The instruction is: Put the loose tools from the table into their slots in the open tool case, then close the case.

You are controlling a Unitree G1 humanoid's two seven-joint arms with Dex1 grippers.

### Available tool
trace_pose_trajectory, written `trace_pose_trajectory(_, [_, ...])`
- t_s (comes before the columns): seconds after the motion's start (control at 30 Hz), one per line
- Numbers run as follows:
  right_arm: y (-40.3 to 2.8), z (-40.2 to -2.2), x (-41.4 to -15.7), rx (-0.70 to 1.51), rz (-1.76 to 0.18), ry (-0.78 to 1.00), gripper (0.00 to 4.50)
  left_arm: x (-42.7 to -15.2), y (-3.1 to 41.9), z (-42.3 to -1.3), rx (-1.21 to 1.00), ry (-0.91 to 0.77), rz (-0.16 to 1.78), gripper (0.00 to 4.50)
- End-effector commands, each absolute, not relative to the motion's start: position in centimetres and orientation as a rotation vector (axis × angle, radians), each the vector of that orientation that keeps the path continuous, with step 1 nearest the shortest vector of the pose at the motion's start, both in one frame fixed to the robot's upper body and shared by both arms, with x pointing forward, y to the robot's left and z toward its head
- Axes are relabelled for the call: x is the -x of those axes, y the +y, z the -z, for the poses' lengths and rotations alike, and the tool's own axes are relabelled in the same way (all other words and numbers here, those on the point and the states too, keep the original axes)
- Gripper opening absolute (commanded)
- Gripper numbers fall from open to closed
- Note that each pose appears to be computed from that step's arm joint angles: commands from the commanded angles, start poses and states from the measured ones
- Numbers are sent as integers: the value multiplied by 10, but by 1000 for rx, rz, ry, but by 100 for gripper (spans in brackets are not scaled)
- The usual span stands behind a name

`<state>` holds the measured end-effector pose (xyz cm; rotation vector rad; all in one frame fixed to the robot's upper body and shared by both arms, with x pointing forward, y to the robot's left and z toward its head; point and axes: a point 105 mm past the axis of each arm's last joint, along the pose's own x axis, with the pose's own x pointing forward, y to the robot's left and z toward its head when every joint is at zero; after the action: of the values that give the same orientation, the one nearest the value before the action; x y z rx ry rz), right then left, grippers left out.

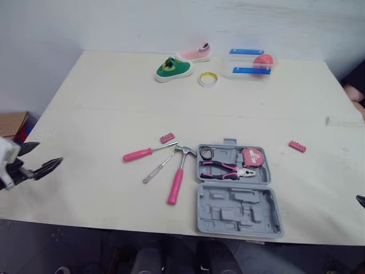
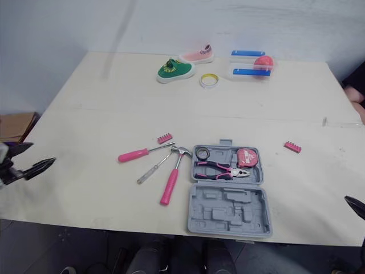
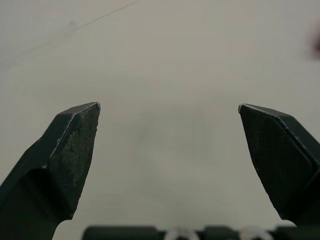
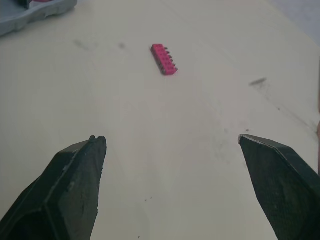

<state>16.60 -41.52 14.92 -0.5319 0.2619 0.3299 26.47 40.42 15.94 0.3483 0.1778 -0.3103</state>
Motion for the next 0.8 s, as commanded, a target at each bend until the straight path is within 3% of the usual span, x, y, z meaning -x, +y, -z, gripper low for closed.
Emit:
trace_pose_trajectory(0.03, [-413, -155, -166, 582, -323, 216, 445, -254, 415, -166, -353, 142, 257, 450])
trace_pose_trajectory(0.2, [-388, -162, -195, 566, -401, 112, 445, -256, 394, -165, -310, 118, 340, 450])
trace_pose_trajectory(0.3, [-378, -174, -209, 411, -384, 19, 445, -257, 373, -167, -278, 117, 437, 450])
trace_pose_trajectory(0.4, [-341, -180, -217, 423, -534, -40, 445, -262, 346, -174, -276, 125, 545, 450])
trace_pose_trajectory(0.57, [-299, -197, -226, 410, -683, -159, 445, -268, 292, -172, -430, 140, 746, 450])
trace_pose_trajectory(0.8, [-257, -202, -223, 357, -868, -209, 445, -271, 245, -161, -389, 215, 858, 450])
